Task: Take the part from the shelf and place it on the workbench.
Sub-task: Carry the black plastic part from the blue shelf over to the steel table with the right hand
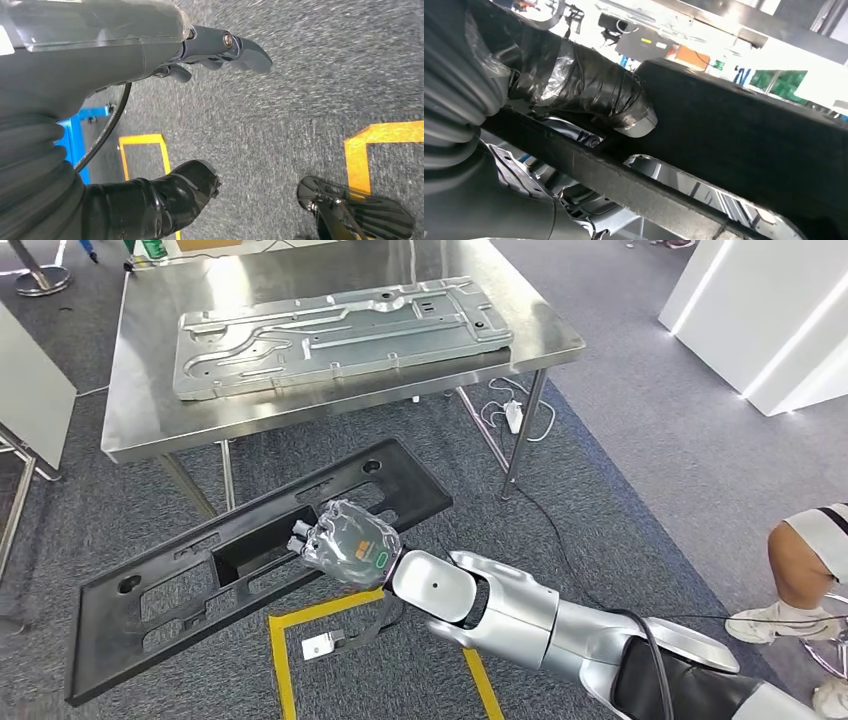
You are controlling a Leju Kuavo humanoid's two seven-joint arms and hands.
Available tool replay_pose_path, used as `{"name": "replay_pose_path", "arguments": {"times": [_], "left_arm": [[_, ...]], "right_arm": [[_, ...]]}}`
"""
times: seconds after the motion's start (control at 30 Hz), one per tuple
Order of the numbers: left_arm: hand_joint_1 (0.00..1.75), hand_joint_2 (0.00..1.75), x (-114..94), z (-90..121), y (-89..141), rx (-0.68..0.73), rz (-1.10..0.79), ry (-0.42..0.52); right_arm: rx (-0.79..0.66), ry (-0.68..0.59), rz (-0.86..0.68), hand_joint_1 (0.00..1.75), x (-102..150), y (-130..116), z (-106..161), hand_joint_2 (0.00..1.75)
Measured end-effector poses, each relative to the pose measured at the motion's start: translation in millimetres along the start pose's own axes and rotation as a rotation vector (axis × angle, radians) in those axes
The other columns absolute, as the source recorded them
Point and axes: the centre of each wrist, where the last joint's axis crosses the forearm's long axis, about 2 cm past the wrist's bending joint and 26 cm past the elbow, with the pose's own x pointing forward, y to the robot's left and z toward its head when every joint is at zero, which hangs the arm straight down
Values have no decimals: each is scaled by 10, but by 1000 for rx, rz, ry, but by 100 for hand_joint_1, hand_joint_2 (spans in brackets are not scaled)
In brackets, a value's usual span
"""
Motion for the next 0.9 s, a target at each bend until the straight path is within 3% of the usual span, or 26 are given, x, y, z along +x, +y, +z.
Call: {"name": "replay_pose_path", "arguments": {"times": [0.2,0.9], "left_arm": [[0,175,-32,8,-11,-6,-1,6],[0,175,-8,1,8,-3,0,-7]], "right_arm": [[-7,28,13,175,-318,-192,-16,175],[-16,-12,46,175,-374,-213,46,175]]}}
